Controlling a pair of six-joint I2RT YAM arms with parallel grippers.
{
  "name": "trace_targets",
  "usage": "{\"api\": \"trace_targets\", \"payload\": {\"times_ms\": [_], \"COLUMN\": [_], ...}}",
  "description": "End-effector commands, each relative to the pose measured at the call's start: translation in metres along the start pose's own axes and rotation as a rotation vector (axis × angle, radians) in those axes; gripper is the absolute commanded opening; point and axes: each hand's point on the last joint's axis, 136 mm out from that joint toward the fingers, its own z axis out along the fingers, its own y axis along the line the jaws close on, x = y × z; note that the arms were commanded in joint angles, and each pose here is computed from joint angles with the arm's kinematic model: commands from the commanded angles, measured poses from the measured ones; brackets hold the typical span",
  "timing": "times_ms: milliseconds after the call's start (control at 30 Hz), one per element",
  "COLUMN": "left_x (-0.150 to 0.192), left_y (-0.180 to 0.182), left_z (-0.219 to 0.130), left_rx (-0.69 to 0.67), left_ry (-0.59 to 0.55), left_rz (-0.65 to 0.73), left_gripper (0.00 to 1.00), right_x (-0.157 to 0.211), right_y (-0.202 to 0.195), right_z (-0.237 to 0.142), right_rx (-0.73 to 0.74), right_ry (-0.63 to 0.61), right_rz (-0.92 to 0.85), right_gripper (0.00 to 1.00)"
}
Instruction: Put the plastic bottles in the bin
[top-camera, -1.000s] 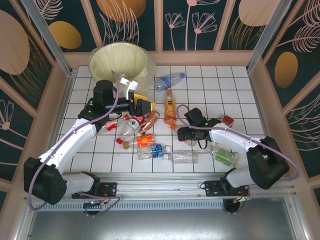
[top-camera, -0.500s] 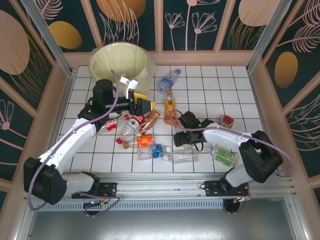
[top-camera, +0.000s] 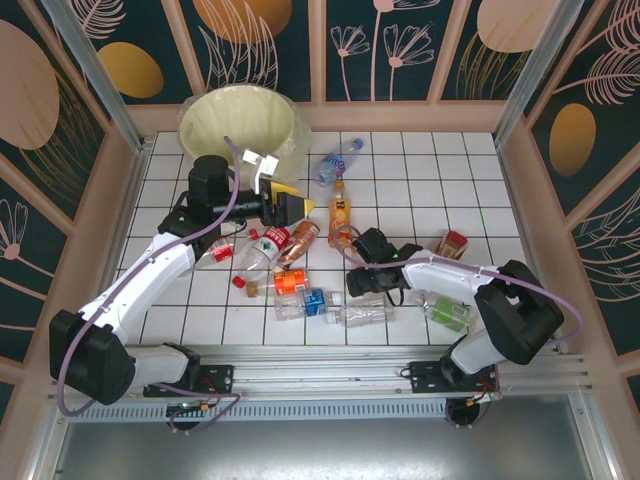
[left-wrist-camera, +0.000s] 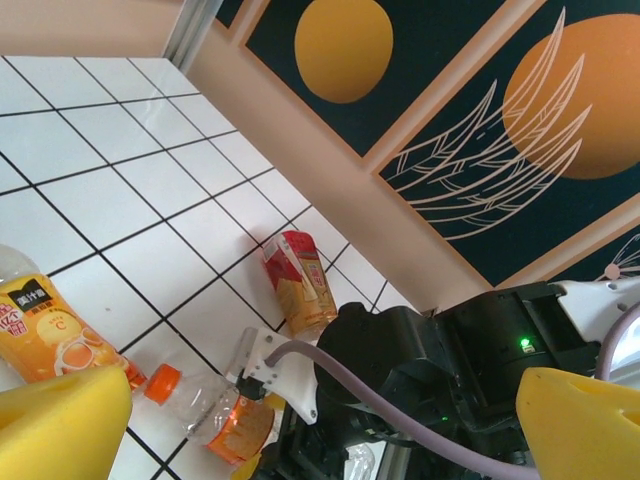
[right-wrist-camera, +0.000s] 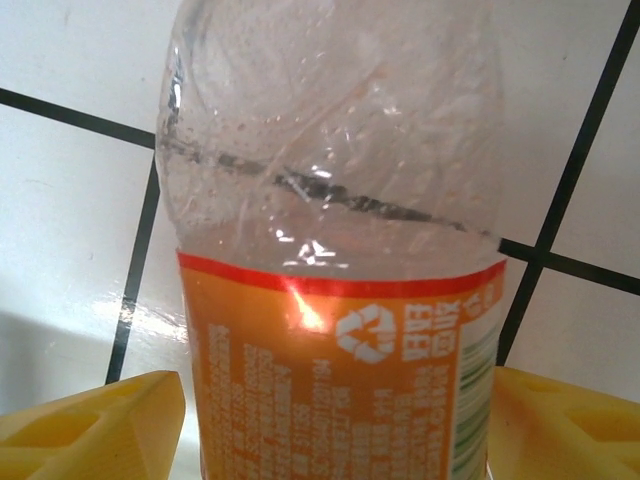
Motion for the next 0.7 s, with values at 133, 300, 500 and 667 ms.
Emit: {"api": "trace_targets", "payload": {"times_ms": [133,300,500,667], "left_x": [-0.015,-0.018,-0.014,-0.012], "left_y": [-0.010,-0.009,-0.004,-0.001], "left_z": [0.001,0.002,0.002,0.005], "left_rx": [0.023,0.014,-0.007,-0.007], "left_ry": [-0.037,-0.044,-0.045,-0.039], "left_rz": [0.028,0.019,0.014,0.003], "left_gripper": [0.99,0.99,0.99,0.99], "right_x": [-0.003,-0.007,-0.012,-0.018], "right_y": [0.009,0.013,0.015,0.018], "right_z": [-0.001,-0.002,-0.005,-0.012], "right_rx": [-0.015,-0.018,-0.021,-0.014], "right_ry": [-0.036,-0.061,-0.083,-0.110], "right_rz": [-0.035,-0.050,-0.071,-0.089], "right_gripper": [0.73,0.68,0.65,0.64]}}
